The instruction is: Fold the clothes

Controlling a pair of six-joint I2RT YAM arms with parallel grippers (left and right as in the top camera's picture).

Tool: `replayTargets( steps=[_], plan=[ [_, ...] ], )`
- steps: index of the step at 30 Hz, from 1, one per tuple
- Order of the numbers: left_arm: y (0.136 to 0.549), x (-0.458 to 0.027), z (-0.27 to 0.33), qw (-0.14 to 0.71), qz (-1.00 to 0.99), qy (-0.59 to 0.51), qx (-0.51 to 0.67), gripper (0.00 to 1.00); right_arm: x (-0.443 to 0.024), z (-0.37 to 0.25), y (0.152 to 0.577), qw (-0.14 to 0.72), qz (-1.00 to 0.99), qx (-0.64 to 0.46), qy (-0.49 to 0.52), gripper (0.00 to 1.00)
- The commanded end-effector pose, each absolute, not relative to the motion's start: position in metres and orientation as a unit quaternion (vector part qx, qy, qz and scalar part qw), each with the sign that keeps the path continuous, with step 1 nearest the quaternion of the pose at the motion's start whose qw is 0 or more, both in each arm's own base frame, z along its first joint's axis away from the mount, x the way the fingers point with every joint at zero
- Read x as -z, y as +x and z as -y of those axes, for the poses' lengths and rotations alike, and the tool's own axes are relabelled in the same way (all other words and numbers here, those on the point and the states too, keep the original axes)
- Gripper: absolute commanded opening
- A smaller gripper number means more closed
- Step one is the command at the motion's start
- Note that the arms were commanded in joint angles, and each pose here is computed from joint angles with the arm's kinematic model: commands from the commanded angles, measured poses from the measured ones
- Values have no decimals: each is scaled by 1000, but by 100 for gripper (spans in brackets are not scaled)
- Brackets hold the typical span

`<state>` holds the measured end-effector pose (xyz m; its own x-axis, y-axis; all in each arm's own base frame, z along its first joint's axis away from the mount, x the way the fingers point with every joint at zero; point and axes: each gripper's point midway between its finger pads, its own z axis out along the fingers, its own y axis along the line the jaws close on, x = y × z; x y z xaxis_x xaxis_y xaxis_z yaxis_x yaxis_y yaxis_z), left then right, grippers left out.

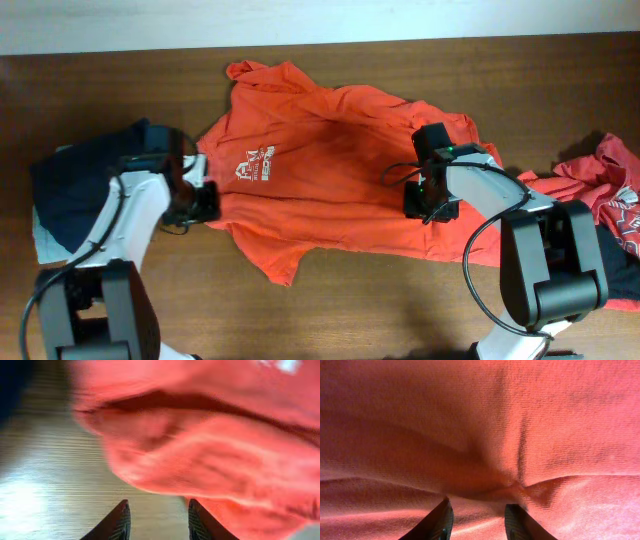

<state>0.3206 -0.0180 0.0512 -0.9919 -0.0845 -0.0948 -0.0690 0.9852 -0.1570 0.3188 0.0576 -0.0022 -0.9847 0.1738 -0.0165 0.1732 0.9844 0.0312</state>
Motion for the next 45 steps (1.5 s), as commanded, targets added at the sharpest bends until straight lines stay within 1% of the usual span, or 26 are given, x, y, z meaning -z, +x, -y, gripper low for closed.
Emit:
replayTargets(
  steps=[1, 7, 14, 19, 20, 21, 25, 26, 27, 28, 32, 34, 35, 36, 38, 42, 44, 45],
  plan=[
    [306, -49, 61, 43, -992, 54, 104, 38, 9, -46, 312, 1, -995, 10, 97, 40],
    [294, -29, 79, 39, -991, 69, 111, 38, 9, -46, 312, 1, -995, 10, 97, 40],
    [282, -22, 78, 21, -992, 66, 109, 34, 9, -45, 311, 0, -995, 10, 97, 40],
    [283, -22, 77, 22, -992, 66, 109, 33, 9, -45, 311, 0, -995, 10, 97, 40],
    [283, -22, 77, 22, -992, 66, 109, 31, 9, -45, 311, 0, -995, 10, 97, 40],
    [282, -22, 77, 21, -992, 65, 109, 27, 9, -45, 311, 0, -995, 10, 97, 40],
    [282, -23, 77, 21, -992, 57, 109, 4, 3, -46, 315, 8, -997, 8, 82, 38],
    [282, -24, 77, 21, -992, 57, 109, 1, -3, -47, 318, 14, -997, 5, 77, 37],
    [281, -26, 77, 22, -992, 57, 109, 1, -13, -50, 324, 28, -997, -5, 67, 36],
    [280, -30, 77, 24, -992, 57, 109, 1, -35, -57, 335, 58, -997, -23, 52, 37],
    [277, -43, 76, 34, -992, 56, 110, 0, -88, -72, 352, 133, -989, -66, 18, 47],
    [274, -50, 76, 37, -992, 57, 110, 1, -103, -78, 353, 153, -985, -79, 5, 49],
    [270, -53, 75, 34, -992, 56, 110, 9, -107, -90, 350, 153, -983, -102, -18, 49],
    [268, -53, 75, 30, -992, 56, 109, 15, -108, -100, 347, 149, -981, -122, -39, 49],
    [265, -48, 74, 25, -992, 55, 109, 21, -106, -116, 342, 141, -976, -148, -79, 49],
    [263, -34, 74, 23, -993, 49, 109, 27, -92, -138, 333, 120, -973, -148, -127, 50],
    [260, -27, 74, 18, -993, 45, 109, 30, -83, -147, 328, 106, -972, -147, -152, 52],
    [259, -23, 74, 16, -993, 45, 109, 34, -78, -153, 325, 98, -970, -145, -168, 53]
  ],
)
